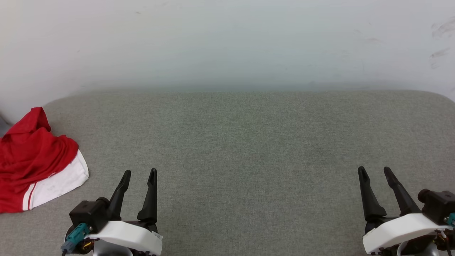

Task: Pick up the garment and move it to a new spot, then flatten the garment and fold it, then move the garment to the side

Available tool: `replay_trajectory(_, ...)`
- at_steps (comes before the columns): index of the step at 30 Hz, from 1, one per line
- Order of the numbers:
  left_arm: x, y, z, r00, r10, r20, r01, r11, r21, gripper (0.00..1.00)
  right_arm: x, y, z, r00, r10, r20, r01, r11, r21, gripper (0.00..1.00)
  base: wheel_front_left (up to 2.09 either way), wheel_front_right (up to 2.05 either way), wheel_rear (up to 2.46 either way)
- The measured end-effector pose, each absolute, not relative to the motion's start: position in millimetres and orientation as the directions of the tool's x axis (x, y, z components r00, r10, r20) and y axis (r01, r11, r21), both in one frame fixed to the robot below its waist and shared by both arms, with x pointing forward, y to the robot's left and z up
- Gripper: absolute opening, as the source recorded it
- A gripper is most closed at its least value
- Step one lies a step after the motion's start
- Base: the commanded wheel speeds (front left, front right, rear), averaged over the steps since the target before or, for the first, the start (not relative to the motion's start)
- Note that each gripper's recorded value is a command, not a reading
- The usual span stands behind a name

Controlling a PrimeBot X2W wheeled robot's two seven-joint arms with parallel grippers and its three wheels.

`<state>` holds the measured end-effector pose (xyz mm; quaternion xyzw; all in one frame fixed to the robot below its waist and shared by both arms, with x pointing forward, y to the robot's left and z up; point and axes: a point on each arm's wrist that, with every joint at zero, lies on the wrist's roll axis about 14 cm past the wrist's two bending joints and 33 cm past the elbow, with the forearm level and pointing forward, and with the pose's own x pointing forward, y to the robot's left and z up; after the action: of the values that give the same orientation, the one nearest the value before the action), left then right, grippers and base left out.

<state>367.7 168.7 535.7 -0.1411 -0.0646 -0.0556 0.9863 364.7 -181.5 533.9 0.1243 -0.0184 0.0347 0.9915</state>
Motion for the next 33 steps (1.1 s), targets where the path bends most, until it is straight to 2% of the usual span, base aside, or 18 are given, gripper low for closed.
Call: replay_trajectory(33, 359.6, 171.9, 526.7, 0.985, -0.095, 0.142, 0.105, 0.992, -0.068, 1.00, 363.1, -178.2, 538.1, 0.995, 0.077, 0.062, -0.081, 0.995, 0.063, 1.00, 0.00, 0.00, 0.00)
